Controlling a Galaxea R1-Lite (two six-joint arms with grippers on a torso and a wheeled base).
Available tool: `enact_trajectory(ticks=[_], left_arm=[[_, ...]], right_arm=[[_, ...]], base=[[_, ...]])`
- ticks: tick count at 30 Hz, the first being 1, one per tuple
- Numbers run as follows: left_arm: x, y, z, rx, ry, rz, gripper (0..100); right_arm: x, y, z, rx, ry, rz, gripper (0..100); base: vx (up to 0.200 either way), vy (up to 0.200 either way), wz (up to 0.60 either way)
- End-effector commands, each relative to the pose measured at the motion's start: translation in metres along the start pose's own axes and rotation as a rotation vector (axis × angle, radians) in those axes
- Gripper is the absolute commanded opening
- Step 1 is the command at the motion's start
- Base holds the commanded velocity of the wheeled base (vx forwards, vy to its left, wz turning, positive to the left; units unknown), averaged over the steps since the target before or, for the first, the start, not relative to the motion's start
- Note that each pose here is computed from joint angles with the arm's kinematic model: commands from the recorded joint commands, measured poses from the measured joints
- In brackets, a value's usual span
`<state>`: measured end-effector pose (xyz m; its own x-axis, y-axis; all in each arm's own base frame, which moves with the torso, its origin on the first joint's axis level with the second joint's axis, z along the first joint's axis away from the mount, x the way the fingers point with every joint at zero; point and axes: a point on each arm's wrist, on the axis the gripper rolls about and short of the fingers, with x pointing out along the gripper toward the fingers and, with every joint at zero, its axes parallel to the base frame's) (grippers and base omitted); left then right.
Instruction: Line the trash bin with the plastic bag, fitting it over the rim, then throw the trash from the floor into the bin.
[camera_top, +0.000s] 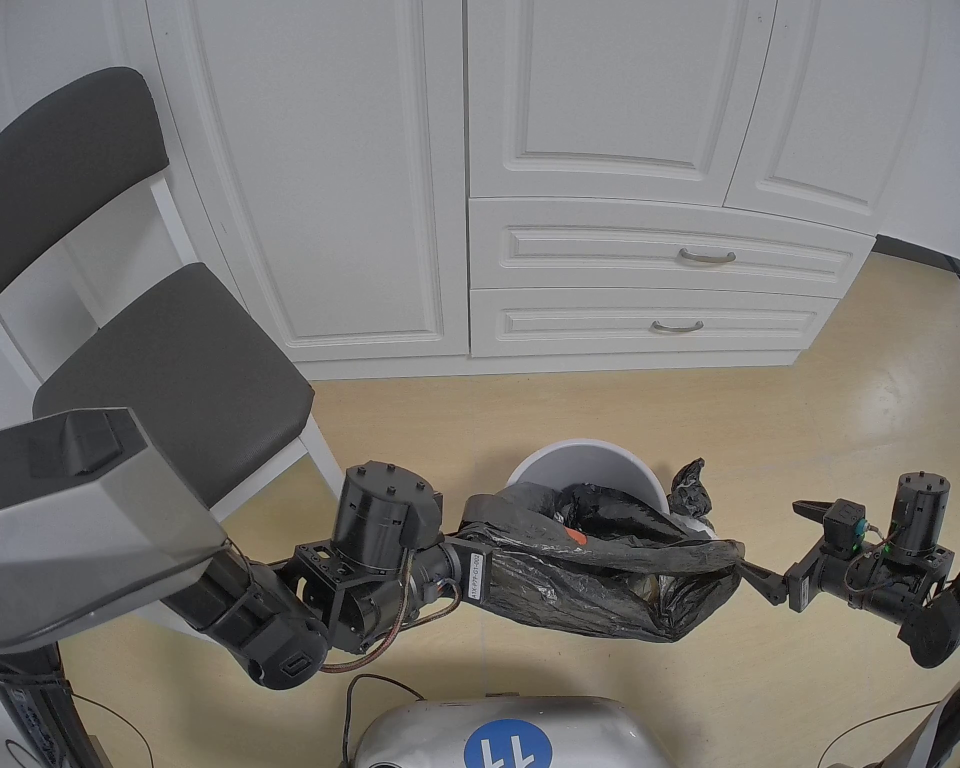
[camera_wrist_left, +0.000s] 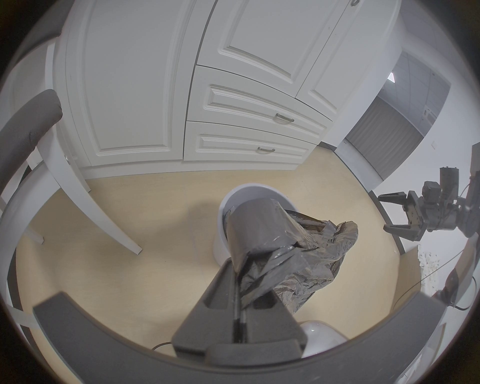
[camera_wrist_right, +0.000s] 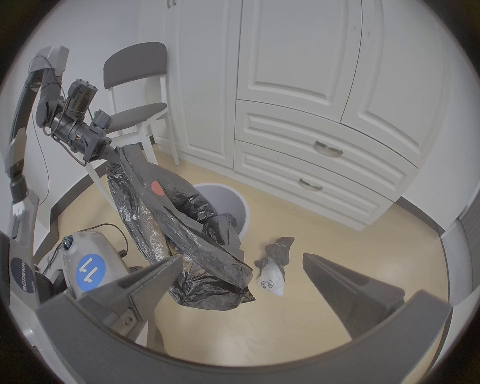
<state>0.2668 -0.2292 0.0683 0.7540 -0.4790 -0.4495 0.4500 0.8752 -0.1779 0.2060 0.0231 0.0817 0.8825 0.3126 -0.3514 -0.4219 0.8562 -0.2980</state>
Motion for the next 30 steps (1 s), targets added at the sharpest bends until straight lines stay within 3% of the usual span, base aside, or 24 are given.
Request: enact_trajectory(ticks=[1,4,8,10,14,20,23,30], left_arm=[[0.001,0.0,-0.001,0.001,0.005,0.001,0],[0.001,0.001,-0.002,0.0,0.006,0.003,0],[-0.002,0.002,-0.003,0.0,0.01,0.005,0],[-0.003,0.002,-0.004,0.001,0.015,0.005,0],[-0.005,0.001,-0.004,0.002,0.013,0.003,0],[-0.008,0.001,-0.004,0.001,0.013,0.005,0],[-0.012,0.001,-0.001,0.0,0.004,0.009,0],[-0.013,0.0,-0.006,0.006,0.016,0.02,0]], right_arm=[[-0.013,-0.012,0.029,0.04,-0.056,-0.032,100],[-0.031,-0.015,0.055,0.175,0.007,0.012,100],[-0.043,-0.017,0.069,0.223,0.101,0.066,100],[-0.044,-0.018,0.071,0.223,0.102,0.081,100],[-0.04,-0.012,0.076,0.199,0.081,0.115,100],[-0.026,-0.006,0.102,0.076,-0.004,0.15,100],[-0.029,-0.005,0.099,0.005,-0.002,0.153,100],[-0.031,0.001,0.089,-0.024,0.076,0.092,100]], base=[[0.0,0.0,0.0],[0.0,0.0,0.0],[0.0,0.0,0.0],[0.0,0.0,0.0],[0.0,0.0,0.0],[0.0,0.0,0.0],[0.0,0.0,0.0],[0.0,0.0,0.0]])
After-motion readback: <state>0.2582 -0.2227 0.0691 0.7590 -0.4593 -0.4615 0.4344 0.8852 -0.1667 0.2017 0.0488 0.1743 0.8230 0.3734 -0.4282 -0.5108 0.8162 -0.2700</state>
